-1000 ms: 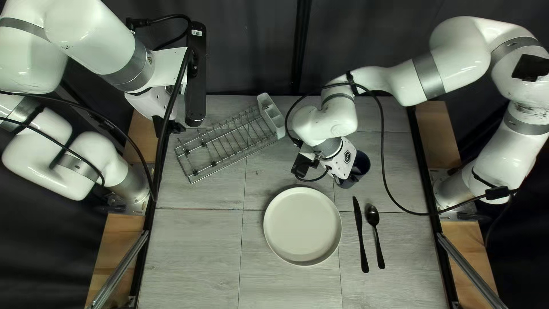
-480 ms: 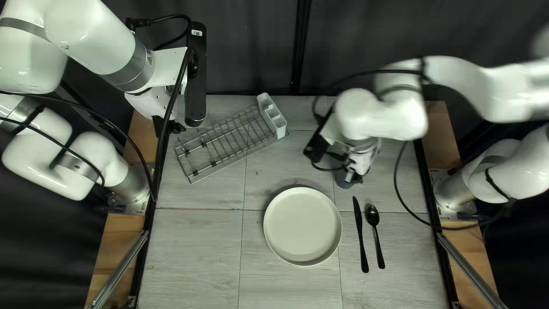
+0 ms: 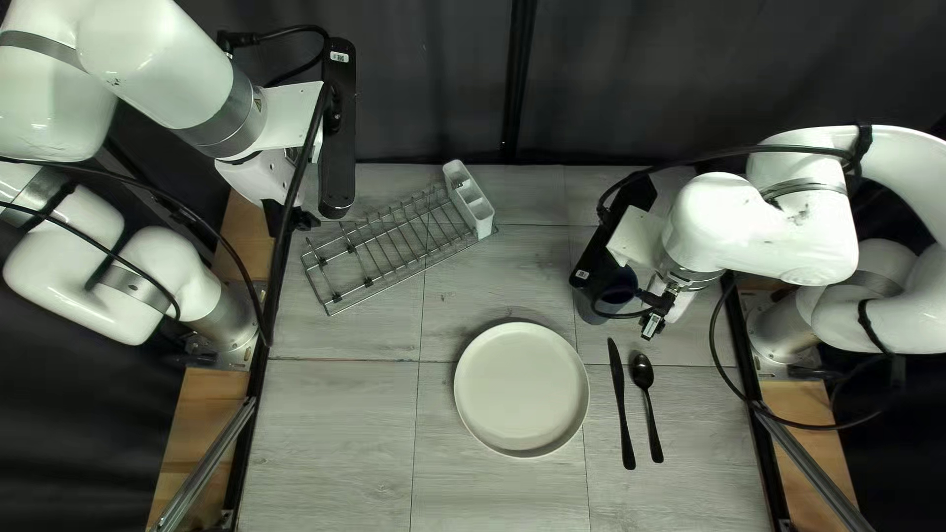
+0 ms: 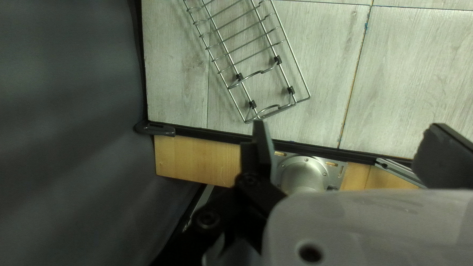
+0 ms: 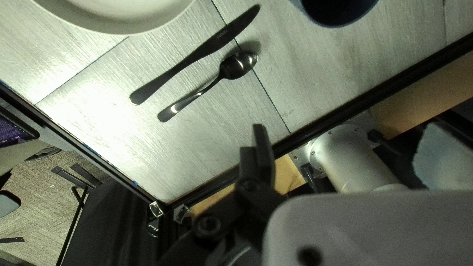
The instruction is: Pick up and place plate onto table. Place down one fork to the left of the plate. Place spoon and knife to the right of the plate. Place cup above the knife and spoon
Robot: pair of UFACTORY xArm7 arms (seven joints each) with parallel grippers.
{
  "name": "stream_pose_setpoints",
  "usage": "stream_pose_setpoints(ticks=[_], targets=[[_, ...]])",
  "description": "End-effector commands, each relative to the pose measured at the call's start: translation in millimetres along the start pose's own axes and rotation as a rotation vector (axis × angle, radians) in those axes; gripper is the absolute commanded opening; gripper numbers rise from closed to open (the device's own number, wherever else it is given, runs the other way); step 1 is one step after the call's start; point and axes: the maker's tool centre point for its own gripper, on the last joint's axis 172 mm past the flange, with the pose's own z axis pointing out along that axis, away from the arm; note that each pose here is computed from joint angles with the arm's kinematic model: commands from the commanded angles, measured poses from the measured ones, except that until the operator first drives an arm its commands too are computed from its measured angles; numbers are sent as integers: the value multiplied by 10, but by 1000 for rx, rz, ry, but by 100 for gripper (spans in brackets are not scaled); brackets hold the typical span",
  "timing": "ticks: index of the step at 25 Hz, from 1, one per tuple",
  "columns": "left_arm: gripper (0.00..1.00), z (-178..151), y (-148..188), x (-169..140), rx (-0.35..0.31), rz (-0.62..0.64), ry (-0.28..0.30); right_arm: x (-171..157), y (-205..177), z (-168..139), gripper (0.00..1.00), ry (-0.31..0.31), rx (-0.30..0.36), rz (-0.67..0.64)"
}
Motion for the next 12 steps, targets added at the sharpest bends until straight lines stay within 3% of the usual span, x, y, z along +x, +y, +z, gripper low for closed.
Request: stream_pose_setpoints(ticks=[1, 4, 6, 10, 12], targets=[[100, -40, -126, 65, 102, -47, 0, 0, 0, 0, 100, 0, 0, 0], [100, 349, -435, 416, 200, -79, -8, 0, 0, 0, 100, 0, 0, 0], [100, 585, -626, 605, 222, -87, 8, 0, 0, 0, 100, 0, 0, 0], [100, 968, -858, 815, 220, -99, 36, 0, 0, 0, 100, 0, 0, 0], [100, 1265, -958, 963, 189, -96, 36, 0, 0, 0, 100, 0, 0, 0]])
